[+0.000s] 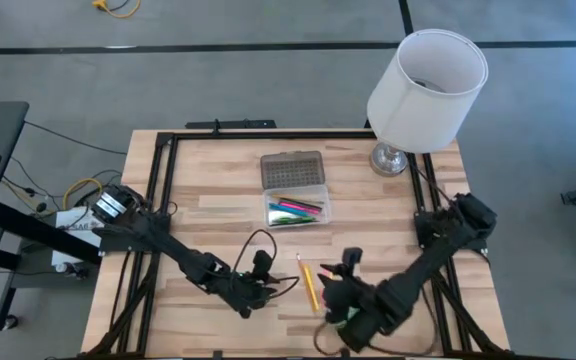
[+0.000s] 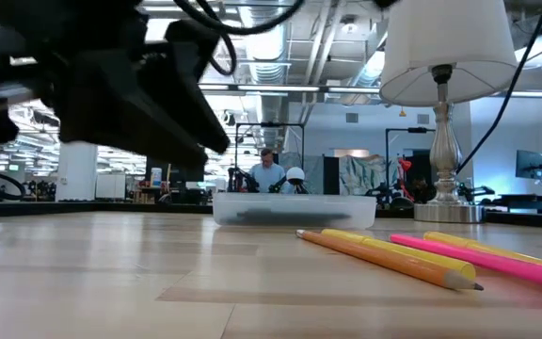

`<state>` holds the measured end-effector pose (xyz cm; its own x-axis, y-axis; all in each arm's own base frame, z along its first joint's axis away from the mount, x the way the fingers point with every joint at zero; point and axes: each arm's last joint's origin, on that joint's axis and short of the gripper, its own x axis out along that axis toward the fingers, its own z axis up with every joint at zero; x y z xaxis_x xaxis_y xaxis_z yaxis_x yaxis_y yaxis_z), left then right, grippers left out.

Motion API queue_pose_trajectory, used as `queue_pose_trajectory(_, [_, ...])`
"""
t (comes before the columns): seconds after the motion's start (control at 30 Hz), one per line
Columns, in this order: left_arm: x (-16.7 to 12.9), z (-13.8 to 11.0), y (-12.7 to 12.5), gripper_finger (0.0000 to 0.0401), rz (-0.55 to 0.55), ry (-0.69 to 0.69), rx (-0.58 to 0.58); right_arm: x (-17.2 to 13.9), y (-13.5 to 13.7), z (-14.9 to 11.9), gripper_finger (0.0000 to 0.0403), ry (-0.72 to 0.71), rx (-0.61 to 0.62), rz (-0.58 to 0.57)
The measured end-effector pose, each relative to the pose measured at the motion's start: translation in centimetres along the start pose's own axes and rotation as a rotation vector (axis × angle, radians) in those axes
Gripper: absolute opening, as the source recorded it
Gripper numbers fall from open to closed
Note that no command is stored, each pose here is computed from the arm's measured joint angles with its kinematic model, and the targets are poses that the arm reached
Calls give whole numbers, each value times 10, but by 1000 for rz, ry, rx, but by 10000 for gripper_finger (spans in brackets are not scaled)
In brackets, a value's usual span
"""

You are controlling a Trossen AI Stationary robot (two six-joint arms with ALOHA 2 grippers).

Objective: Pick & place school supplies into a supply box
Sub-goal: Put the pencil into the gray supply box

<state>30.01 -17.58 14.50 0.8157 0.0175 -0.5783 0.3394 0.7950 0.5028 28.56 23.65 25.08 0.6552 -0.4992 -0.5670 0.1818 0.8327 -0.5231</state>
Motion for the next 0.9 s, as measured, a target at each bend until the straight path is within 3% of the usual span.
queue_pose_trajectory(0.27, [23,-5,13,116,6,-69,-2,-31,23,-26,111,-141,25,-54])
queue_pose_trajectory(0.53, [32,-7,36,116,-36,-131,-75,-37,32,-48,111,-202,50,-85])
queue_pose_trajectory(0.9, [69,-28,54,116,7,-114,-178,-38,32,-49,111,-226,61,-101])
